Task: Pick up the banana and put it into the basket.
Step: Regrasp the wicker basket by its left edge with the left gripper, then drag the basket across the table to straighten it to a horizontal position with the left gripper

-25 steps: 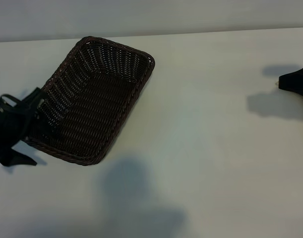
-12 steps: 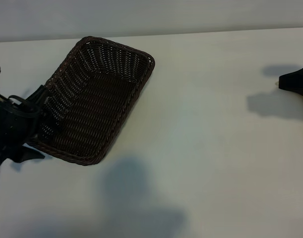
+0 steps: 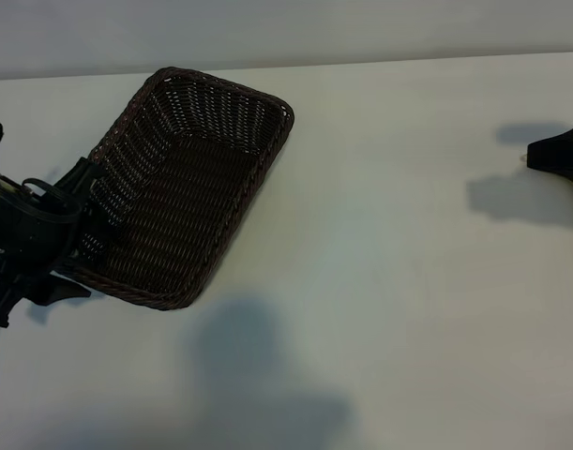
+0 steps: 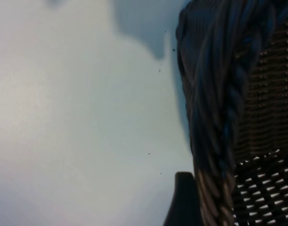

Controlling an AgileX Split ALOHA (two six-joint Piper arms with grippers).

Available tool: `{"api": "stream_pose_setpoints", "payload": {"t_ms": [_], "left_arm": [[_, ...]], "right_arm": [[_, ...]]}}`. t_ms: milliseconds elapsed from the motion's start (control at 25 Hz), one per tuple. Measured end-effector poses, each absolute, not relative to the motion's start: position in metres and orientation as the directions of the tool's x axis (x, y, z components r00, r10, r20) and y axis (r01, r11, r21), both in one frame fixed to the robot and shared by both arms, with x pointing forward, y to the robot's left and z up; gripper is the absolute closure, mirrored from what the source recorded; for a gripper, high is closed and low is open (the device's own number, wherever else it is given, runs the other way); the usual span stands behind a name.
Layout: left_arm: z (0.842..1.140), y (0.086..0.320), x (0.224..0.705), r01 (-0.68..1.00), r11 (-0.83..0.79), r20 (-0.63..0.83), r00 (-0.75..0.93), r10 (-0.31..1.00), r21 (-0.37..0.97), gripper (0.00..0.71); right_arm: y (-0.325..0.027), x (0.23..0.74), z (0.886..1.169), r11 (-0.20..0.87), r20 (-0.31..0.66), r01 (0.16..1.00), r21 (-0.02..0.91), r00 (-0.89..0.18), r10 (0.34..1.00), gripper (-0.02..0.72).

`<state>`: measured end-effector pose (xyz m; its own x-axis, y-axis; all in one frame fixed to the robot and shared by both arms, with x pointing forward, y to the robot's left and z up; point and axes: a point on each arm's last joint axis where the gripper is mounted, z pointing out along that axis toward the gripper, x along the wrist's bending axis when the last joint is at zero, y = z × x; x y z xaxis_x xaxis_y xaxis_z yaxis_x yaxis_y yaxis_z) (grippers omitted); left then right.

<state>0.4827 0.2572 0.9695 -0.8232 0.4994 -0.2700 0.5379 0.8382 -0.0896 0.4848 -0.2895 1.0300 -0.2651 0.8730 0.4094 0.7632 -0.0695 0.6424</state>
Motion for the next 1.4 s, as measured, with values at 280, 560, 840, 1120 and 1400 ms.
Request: {"api": "stream_pose_setpoints", "payload": {"t_ms": [280,560,840,1120,1400], "left_arm": [[0.945,0.259,0.487,0.518,0.852,-0.250,-0.838,0.486,-0.081,0.123],[0.936,0.259,0.493,0.503,0.862,-0.255,-0.844,0.473,-0.068,0.244],[0.933,0.260,0.494,0.506,0.861,-0.250,-0.841,0.479,-0.053,0.554],[0.934,0.260,0.497,0.545,0.837,-0.270,-0.812,0.518,-0.033,0.554],[0.963,0.254,0.520,0.740,0.673,-0.314,-0.633,0.707,0.024,0.554]], "right_arm": [[-0.290,0.485,1.030,-0.070,0.409,0.763,0.642,-0.265,0.873,0.122],[-0.290,0.485,1.030,-0.070,0.409,0.763,0.643,-0.265,0.873,0.122],[-0.290,0.485,1.030,-0.071,0.408,0.762,0.643,-0.263,0.874,0.122],[-0.290,0.485,1.030,-0.072,0.409,0.763,0.643,-0.262,0.874,0.122],[-0.290,0.485,1.030,-0.079,0.414,0.765,0.639,-0.256,0.874,0.122]]}}
